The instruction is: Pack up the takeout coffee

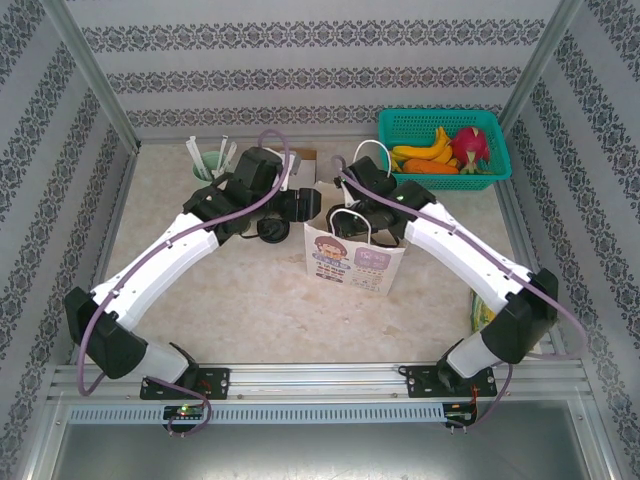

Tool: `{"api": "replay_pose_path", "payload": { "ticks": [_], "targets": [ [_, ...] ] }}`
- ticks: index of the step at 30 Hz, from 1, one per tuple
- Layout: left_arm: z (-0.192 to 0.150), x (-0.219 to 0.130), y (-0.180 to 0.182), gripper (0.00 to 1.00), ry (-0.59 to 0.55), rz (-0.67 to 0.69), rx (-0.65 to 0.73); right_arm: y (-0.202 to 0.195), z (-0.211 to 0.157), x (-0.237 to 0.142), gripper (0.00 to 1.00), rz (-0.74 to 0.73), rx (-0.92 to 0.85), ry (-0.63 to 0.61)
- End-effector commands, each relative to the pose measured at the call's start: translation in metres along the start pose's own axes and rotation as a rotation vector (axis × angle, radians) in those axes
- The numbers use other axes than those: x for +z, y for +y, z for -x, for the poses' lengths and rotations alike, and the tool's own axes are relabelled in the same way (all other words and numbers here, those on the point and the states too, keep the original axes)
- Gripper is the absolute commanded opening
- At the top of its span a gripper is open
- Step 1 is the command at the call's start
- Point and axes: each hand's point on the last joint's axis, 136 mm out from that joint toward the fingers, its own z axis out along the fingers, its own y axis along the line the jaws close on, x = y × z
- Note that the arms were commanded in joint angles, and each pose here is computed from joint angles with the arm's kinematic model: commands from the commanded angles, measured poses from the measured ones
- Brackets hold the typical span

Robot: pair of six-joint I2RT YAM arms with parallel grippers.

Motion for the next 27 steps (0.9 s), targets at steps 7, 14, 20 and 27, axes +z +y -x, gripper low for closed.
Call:
{"api": "replay_pose_path", "payload": {
  "ticks": [7,14,20,27],
  "targets": [
    [0.011,0.021,0.001,0.56,0.048,0.021,0.019,-0.003,0.055,-0.077,0.55,-0.038,-0.155,-0.336],
    [0.010,0.022,0.014,0.28,0.054,0.094,0.007,-0.001,0.072,-0.125,0.98,-0.029,-0.223,-0.505],
    [0.004,0.006,0.024,0.00,0.056,0.144,-0.051,-0.029,0.098,-0.160,0.98,-0.060,-0.087,-0.691],
    [-0.009,-0.026,0.053,0.00,0.049,0.285,-0.142,-0.127,0.101,-0.106,0.98,-0.128,0.264,-0.589]
  ]
}}
